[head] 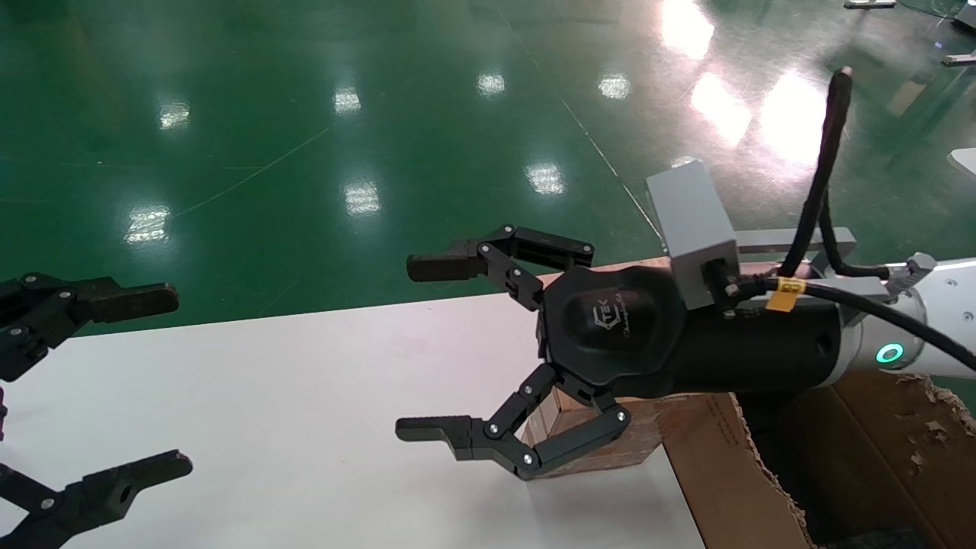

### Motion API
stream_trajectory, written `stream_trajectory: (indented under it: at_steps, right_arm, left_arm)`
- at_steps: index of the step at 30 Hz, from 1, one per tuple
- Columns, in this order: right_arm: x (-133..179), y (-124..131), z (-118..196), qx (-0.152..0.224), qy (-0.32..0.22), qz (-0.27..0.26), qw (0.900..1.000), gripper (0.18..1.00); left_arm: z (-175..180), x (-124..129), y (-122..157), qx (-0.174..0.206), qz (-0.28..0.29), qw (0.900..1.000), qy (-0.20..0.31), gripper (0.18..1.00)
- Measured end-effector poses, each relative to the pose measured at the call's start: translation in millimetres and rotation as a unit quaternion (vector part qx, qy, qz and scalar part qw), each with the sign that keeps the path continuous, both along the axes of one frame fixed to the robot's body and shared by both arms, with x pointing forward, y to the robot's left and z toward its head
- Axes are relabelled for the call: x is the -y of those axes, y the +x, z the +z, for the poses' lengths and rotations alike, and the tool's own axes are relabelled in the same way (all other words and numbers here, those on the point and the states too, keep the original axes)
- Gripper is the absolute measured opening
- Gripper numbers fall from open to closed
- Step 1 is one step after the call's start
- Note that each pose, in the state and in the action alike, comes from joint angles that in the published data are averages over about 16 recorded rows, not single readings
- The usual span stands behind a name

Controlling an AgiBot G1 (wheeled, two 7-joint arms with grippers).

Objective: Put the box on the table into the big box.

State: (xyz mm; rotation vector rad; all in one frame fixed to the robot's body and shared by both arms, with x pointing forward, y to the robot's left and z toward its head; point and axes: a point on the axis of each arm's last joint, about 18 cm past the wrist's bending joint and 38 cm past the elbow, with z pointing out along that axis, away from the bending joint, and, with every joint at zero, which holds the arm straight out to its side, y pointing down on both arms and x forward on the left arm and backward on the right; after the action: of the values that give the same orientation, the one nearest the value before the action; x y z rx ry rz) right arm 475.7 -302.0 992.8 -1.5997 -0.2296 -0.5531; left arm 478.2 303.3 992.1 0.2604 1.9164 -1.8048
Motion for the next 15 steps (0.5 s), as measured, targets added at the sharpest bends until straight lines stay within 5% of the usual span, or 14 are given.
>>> stream_trajectory:
  at_steps: [15]
  right_arm:
    - [1.4,-0.4,-0.6,0.002,-0.006,-0.002,1.000,1.001]
  left_arm:
    - [0.0,0.0,0.0,0.000,0.000,1.0000,0.000,1.001]
